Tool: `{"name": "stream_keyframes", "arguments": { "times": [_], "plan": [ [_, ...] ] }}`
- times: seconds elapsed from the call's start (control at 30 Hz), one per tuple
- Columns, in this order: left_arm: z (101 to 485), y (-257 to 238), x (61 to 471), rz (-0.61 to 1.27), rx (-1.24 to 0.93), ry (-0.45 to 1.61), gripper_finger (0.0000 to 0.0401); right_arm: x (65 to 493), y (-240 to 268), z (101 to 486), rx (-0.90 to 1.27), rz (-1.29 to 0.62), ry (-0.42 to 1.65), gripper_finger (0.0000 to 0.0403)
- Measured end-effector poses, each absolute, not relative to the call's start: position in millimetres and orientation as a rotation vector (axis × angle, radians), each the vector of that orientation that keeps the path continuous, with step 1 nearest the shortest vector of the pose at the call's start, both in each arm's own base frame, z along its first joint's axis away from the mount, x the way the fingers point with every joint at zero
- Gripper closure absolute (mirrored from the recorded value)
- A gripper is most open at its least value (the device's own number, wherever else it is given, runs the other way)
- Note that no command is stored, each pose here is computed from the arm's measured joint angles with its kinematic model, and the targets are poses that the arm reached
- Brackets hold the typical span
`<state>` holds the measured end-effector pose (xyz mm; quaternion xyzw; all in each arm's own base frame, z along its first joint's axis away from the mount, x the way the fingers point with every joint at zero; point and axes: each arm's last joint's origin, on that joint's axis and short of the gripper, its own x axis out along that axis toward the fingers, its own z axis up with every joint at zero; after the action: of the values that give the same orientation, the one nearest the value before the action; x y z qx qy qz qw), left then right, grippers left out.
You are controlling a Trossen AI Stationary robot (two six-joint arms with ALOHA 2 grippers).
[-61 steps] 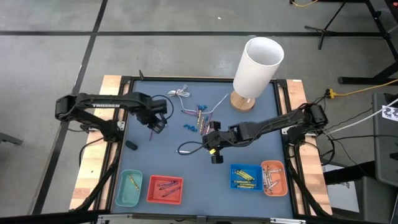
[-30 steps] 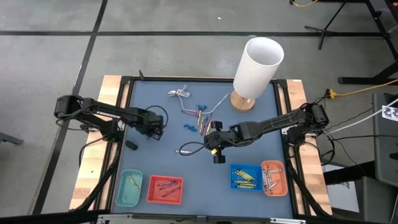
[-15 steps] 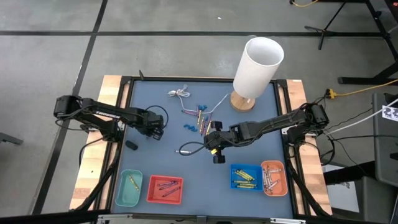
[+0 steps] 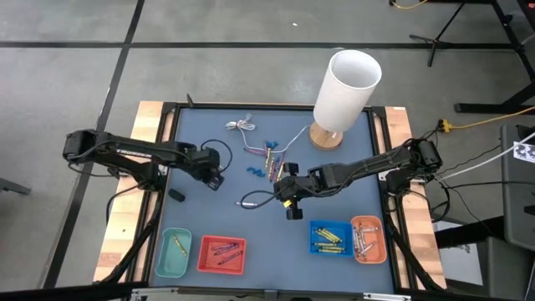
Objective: Sort crayons
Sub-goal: Put the red crayon into the red basket
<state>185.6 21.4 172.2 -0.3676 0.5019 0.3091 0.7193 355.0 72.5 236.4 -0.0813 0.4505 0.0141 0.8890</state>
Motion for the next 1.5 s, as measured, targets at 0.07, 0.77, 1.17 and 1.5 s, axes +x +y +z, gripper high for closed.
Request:
{"name": "stream_keyframes", "arguments": {
  "times": [0.07, 0.77, 1.17, 1.5],
  "plan": [
    [182, 16, 190, 0.578, -0.822, 1.07, 0.0396, 355, 72, 236, -0.169, 0.029, 0.936, 0.04],
    [217, -120, 198, -0.138, -0.606, 0.74, 0.0396, 359, 74, 240, -0.158, 0.03, 0.878, 0.04],
    [184, -172, 185, -0.253, -0.472, 0.858, 0.0396, 359, 73, 240, -0.158, 0.03, 0.879, 0.04],
    [164, -183, 192, -0.236, -0.441, 0.874, 0.0396, 359, 73, 240, -0.157, 0.03, 0.879, 0.04]
  ]
}}
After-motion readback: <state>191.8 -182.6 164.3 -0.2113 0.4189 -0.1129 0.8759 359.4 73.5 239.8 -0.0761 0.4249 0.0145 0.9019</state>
